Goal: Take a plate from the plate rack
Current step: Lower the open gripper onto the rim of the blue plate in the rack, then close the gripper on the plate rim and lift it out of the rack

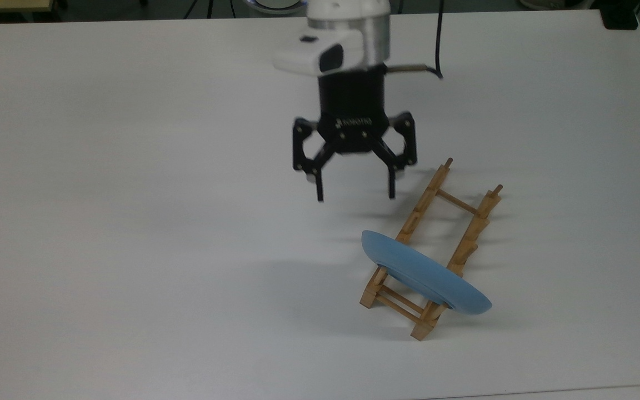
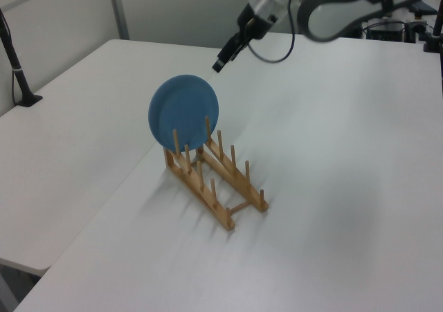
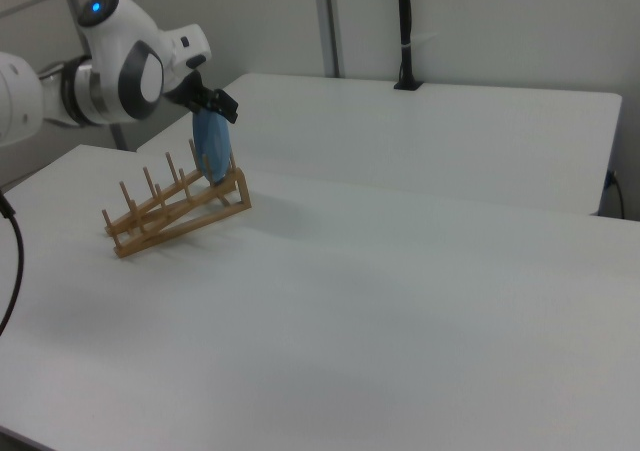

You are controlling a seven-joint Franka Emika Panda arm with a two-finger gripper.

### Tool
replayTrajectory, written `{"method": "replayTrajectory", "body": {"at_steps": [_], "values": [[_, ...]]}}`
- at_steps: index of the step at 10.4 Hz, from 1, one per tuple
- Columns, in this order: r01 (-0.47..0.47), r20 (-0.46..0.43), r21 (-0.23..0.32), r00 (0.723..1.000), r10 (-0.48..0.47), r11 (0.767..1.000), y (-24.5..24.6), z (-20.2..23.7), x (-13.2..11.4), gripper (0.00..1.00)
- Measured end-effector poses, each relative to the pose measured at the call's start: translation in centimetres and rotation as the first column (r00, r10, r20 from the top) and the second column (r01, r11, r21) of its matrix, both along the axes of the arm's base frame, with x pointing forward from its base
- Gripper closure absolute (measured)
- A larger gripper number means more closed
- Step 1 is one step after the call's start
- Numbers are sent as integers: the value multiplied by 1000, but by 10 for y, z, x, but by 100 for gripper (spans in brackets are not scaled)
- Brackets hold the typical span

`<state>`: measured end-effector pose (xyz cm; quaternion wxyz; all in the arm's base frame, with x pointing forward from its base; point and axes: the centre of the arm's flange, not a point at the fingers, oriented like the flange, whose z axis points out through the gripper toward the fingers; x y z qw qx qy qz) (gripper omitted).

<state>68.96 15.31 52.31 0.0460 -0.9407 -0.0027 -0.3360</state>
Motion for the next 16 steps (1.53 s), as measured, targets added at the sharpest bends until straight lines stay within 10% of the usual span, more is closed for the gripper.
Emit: {"method": "replayTrajectory", "body": {"at_steps": [6, 11, 16], "values": [[16, 93, -16, 996, -15, 1000, 25, -52, 30, 11], [20, 127, 24, 992, -23, 1000, 35, -49, 31, 81], [12, 180, 13, 984, -14, 1000, 35, -21, 29, 91]]}}
